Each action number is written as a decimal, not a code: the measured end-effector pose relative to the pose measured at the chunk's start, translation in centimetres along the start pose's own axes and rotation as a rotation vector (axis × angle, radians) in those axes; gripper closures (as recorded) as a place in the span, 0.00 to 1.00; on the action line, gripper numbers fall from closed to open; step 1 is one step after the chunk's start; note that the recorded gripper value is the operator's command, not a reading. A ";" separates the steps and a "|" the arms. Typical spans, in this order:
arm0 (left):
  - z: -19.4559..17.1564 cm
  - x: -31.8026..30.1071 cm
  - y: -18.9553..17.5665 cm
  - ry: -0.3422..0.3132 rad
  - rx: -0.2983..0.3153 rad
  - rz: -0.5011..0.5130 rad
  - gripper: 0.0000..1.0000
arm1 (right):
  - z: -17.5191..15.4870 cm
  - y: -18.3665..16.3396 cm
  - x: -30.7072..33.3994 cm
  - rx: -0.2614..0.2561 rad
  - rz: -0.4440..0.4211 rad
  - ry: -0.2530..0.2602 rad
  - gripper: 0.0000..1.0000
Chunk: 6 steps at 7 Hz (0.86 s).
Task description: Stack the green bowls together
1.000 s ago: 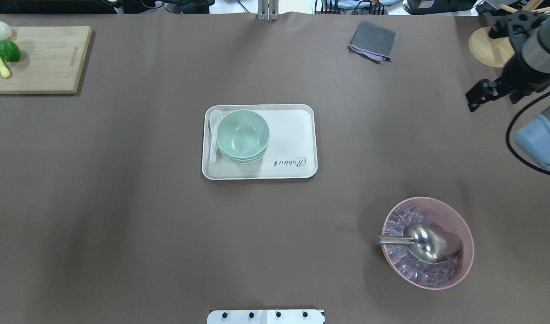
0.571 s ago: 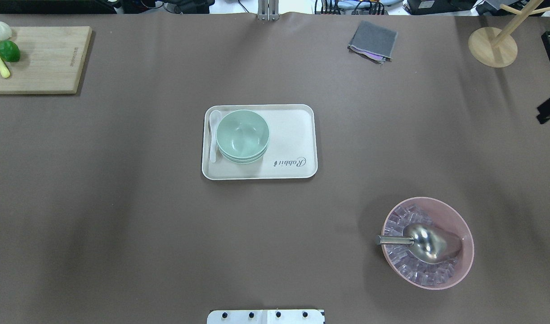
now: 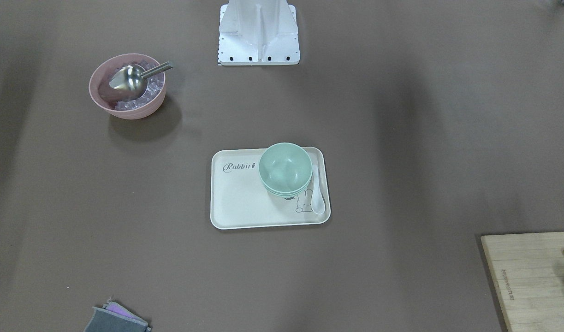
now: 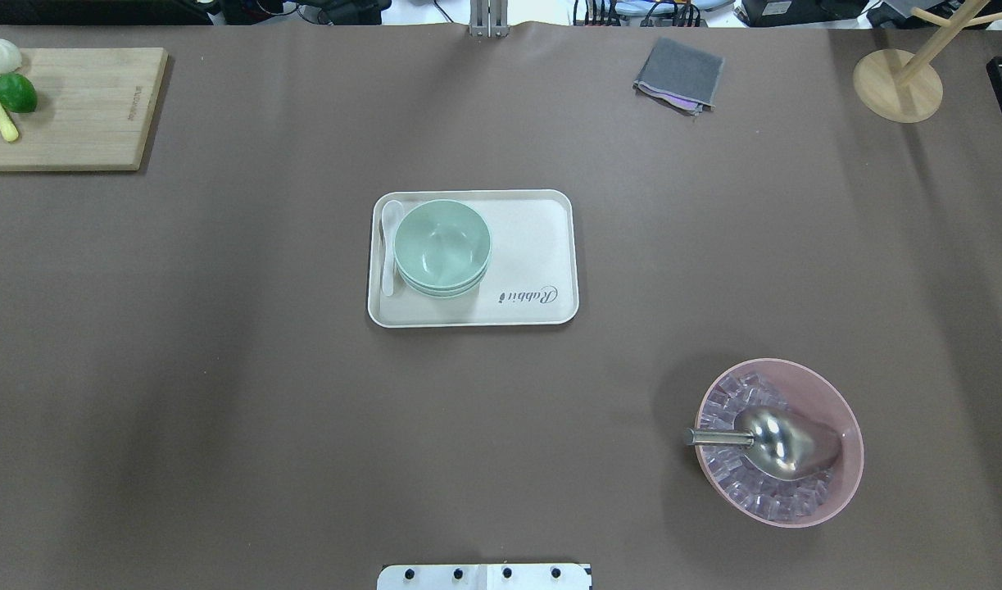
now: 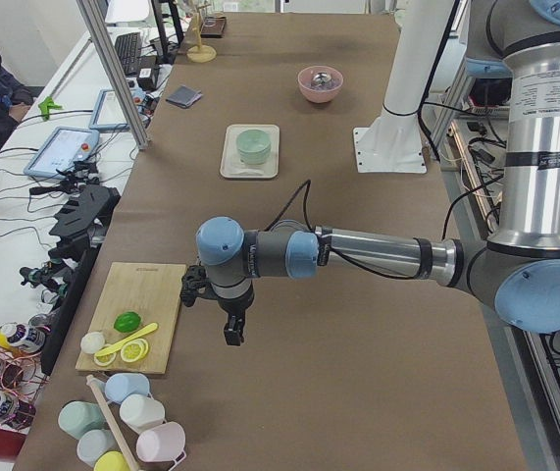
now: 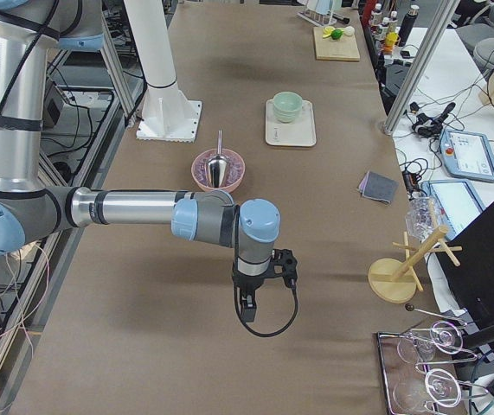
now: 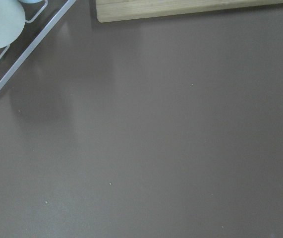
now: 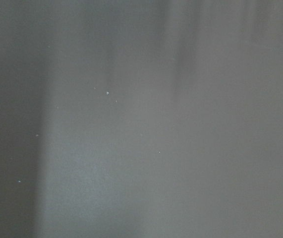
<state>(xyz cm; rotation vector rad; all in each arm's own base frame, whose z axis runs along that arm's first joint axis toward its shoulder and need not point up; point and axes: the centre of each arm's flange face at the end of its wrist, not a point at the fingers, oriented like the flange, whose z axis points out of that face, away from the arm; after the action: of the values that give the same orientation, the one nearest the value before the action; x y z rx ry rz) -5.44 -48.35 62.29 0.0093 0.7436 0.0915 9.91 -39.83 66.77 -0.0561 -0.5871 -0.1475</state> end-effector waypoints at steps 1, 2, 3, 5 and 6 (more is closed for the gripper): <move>-0.1 0.0 -0.1 0.001 0.001 0.000 0.02 | 0.6 0.5 0.4 -0.007 0.009 -0.004 0.00; -0.1 0.0 -0.2 0.001 0.001 -0.002 0.02 | 0.7 0.7 0.5 -0.004 0.007 -0.003 0.00; 0.2 -0.2 -0.2 0.002 -0.003 -0.009 0.02 | 0.8 0.6 0.6 0.006 0.000 -0.002 0.00; 0.4 -0.3 0.1 0.003 -0.007 -0.017 0.02 | 1.4 0.6 0.9 0.028 -0.015 -0.005 0.00; 0.4 -0.4 0.1 0.002 -0.007 -0.018 0.02 | 1.6 0.6 0.9 0.038 -0.020 -0.022 0.00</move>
<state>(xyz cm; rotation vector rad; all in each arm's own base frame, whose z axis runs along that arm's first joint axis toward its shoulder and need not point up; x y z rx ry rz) -5.49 -48.27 62.84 -0.0044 0.7456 0.0774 9.84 -39.24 68.64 -0.0149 -0.6127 -0.1548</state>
